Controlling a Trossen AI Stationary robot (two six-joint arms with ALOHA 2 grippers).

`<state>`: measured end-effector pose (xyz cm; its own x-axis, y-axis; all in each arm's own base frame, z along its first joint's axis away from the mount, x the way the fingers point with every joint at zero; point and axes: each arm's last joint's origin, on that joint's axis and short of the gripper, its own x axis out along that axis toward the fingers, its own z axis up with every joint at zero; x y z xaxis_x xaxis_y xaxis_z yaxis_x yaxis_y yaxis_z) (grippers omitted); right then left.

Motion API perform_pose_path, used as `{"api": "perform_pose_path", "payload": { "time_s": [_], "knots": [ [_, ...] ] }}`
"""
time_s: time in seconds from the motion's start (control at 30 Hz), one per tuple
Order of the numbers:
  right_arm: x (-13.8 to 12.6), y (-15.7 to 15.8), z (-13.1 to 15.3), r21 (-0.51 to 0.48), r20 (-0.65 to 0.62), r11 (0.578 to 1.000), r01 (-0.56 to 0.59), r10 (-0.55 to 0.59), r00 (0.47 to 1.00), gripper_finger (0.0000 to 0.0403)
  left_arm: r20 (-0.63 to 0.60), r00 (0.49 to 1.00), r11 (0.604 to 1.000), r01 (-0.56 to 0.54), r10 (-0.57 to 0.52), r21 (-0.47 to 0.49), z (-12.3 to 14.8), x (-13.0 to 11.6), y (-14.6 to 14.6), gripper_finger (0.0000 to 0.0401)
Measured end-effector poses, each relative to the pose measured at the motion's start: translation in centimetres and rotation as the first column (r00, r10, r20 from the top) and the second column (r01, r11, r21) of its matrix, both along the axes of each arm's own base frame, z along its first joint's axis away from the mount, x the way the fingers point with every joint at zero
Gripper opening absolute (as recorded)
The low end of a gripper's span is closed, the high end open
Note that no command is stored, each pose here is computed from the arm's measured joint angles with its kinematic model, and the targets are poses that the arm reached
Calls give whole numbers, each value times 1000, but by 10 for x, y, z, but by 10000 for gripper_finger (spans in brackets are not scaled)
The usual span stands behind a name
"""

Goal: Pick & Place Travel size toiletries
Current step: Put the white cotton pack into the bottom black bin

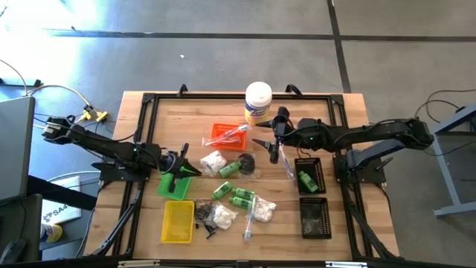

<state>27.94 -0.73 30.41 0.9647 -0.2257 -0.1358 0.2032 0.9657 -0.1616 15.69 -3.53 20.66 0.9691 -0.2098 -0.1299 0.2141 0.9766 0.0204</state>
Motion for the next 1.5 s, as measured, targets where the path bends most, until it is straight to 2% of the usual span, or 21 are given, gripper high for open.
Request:
{"api": "perform_pose_path", "payload": {
  "time_s": [0.3, 0.53, 0.67, 0.93, 1.3, 1.4, 1.5],
  "knots": [
    [16, 2, -7, 2, 59, 998, -64, 64, 996, 243, 10, 1000, 1000, -2, 2, -27, 8, -21, 5, 19],
    [17, 1, -1, 17, 131, 999, -50, 47, 990, 243, 37, 999, 999, -1, 2, -34, 11, -25, 6, 19],
    [18, 3, 6, 13, 145, 996, -90, 87, 986, 243, 39, 999, 999, 0, 2, -42, 12, -25, 6, 19],
    [21, 14, 23, 70, 55, 980, -187, 184, 981, 243, 30, 1000, 999, -1, 2, -41, 11, -25, 6, 19],
    [18, 31, 10, 115, -101, 953, -279, 290, 952, 243, 32, 999, 999, 0, 2, -41, 11, -25, 6, 19],
    [18, 36, 4, 149, -114, 933, -328, 345, 931, 243, 34, 999, 999, -1, 2, -33, 11, -25, 6, 19],
    [22, 39, -5, 202, -137, 924, -324, 354, 925, 243, 34, 999, 999, -2, 3, -33, 11, -25, 6, 19]
  ]
}}
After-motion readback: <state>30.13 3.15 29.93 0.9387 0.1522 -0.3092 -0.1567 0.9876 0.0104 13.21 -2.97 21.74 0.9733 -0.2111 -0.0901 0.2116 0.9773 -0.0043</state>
